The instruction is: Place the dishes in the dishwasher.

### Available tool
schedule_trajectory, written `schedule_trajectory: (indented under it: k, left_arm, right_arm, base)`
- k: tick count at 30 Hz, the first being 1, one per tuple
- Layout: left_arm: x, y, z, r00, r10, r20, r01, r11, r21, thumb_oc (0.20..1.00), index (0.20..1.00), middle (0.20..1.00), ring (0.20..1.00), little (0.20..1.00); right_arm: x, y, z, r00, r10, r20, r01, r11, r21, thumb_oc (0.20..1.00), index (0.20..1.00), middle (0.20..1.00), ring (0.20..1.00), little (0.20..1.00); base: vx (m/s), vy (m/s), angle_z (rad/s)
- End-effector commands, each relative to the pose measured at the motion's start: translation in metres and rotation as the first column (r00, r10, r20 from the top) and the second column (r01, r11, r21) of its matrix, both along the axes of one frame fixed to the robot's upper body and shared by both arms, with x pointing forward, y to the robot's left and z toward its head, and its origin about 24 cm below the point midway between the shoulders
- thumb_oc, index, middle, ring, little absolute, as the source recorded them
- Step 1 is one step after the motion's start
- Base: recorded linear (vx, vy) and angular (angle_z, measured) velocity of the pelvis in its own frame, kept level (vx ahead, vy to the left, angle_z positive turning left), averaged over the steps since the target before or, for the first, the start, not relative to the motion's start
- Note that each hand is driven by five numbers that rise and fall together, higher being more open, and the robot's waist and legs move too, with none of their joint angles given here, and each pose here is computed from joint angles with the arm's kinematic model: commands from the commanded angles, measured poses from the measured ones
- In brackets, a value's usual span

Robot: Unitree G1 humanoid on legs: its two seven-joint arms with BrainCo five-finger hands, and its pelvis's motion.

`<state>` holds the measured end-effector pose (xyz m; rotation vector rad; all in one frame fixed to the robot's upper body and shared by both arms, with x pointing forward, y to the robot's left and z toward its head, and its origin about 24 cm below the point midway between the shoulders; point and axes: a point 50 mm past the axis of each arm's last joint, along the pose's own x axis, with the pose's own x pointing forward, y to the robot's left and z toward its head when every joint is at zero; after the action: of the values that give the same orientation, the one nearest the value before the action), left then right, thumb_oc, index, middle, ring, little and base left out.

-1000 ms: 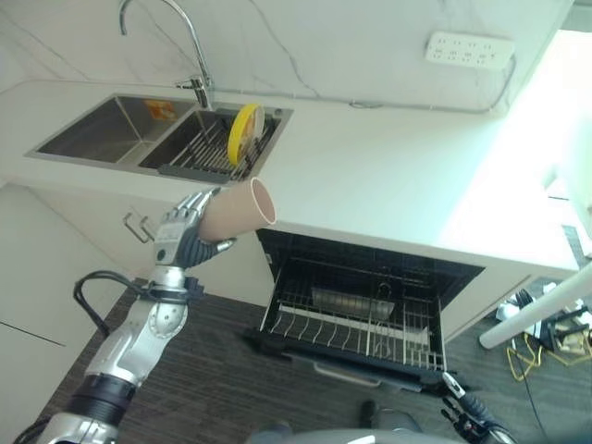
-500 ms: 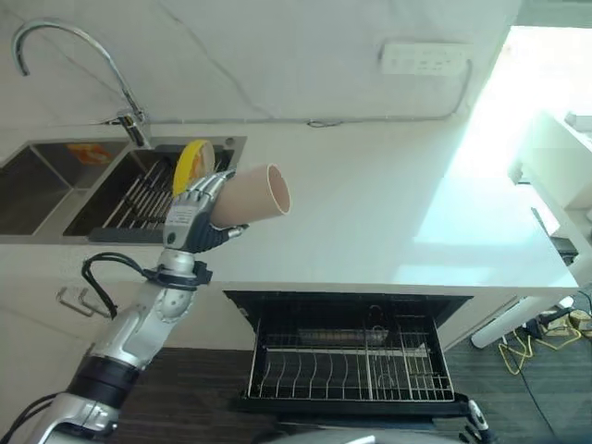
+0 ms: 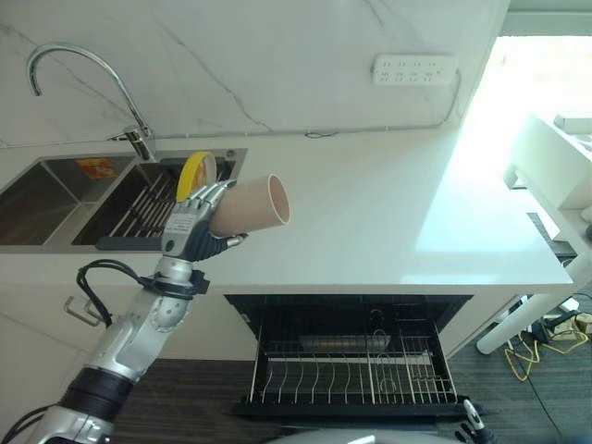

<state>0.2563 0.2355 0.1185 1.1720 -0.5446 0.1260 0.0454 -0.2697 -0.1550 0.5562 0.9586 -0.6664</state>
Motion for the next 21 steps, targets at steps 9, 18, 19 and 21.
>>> schedule_trajectory:
  k: [9,18,19,21]
  left_arm:
    - [0.011,0.013,0.034,0.994,-0.017,0.104,0.017,1.000,-0.004,0.200,0.200,0.200,0.200,0.200]
    - [0.013,0.008,0.033,0.995,-0.079,0.058,0.078,0.997,0.023,0.200,0.200,0.200,0.200,0.200]
    - [0.013,0.006,0.030,0.996,-0.088,0.030,0.087,0.996,0.034,0.200,0.200,0.200,0.200,0.200]
    - [0.016,0.003,0.025,0.994,-0.101,-0.031,0.103,0.993,0.054,0.200,0.200,0.200,0.200,0.200]
  right_arm:
    - [0.042,-0.093,0.066,0.765,-0.392,0.511,0.534,0.830,-0.163,1.000,1.000,1.000,1.000,1.000]
    - [0.090,-0.131,0.150,0.585,-0.129,0.801,0.548,0.791,-0.273,1.000,1.000,1.000,1.000,1.000]
    - [0.104,-0.130,0.175,0.541,-0.012,0.841,0.520,0.790,-0.324,1.000,1.000,1.000,1.000,1.000]
    - [0.131,-0.112,0.223,0.477,0.266,0.838,0.450,0.745,-0.492,1.000,1.000,1.000,1.000,1.000]
  base:
    - [-0.05,-0.020,-0.10]
    - [-0.02,-0.017,-0.13]
    - [-0.02,-0.019,-0.08]
    - [-0.04,-0.003,-0.09]
